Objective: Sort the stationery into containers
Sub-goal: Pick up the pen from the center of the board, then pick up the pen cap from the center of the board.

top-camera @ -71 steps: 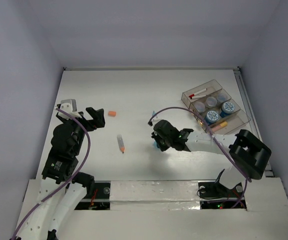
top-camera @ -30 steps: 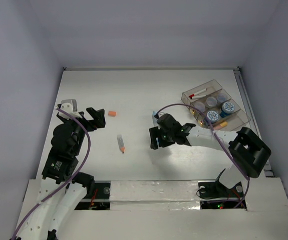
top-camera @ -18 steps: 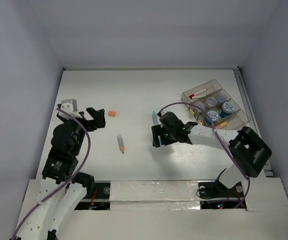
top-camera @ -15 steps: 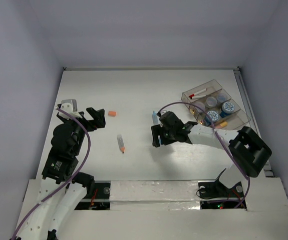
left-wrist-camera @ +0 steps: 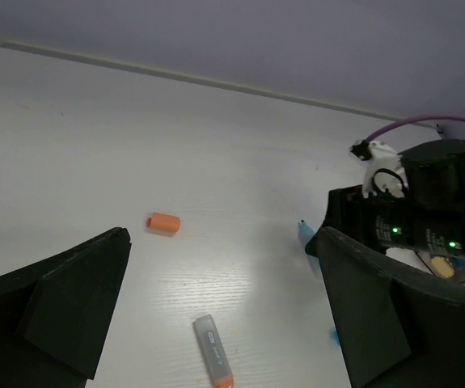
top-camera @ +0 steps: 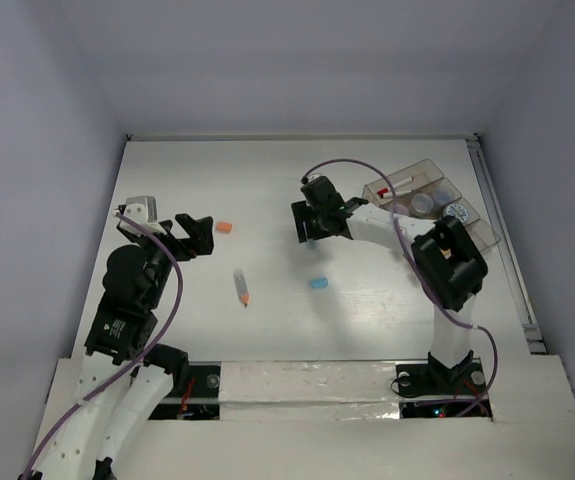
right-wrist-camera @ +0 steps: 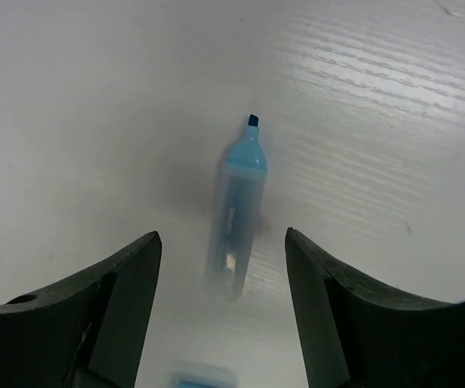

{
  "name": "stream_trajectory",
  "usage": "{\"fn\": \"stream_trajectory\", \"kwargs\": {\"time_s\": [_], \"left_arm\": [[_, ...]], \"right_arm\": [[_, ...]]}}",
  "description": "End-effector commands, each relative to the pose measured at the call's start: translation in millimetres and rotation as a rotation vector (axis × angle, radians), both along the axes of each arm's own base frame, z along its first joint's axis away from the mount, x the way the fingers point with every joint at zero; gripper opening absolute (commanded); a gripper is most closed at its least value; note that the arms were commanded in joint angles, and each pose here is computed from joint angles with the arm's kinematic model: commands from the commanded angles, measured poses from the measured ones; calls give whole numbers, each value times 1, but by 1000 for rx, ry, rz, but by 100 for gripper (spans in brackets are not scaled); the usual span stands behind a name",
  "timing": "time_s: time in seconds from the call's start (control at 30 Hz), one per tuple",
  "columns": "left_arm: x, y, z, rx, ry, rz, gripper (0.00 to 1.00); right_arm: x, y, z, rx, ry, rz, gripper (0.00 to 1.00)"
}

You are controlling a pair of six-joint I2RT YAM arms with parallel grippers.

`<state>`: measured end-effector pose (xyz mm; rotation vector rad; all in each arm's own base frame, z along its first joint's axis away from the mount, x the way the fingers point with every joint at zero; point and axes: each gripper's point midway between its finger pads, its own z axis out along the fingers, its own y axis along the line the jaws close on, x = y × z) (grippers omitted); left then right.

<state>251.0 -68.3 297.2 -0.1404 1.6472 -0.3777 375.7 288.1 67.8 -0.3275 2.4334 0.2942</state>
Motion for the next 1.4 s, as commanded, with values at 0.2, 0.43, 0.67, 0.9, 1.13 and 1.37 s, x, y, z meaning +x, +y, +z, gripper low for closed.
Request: {"fn": "stream_trajectory", "kwargs": {"time_s": [0.2, 0.43, 0.67, 0.9, 1.13, 1.37], "left_arm": [[2, -29, 7, -17, -45, -150, 99], [-1, -71, -6, -26, 2, -388, 99], [-4, -93, -19, -36, 60, -514, 99], [-1, -100, -35, -44, 120, -547, 85], [9, -105, -57, -37, 210, -558, 70], [15, -106, -70, -34, 253, -553, 60]], "right_arm": [[32, -5, -24, -177, 16, -39, 61], [32, -3, -40, -184, 44, -39, 39], [40, 8, -36, -153, 34, -24, 10], [43, 43, 40, 116, -129, 16, 1], [-1, 91, 157, 475, -352, 80, 2], [-31, 118, 209, 685, -445, 81, 1]]}}
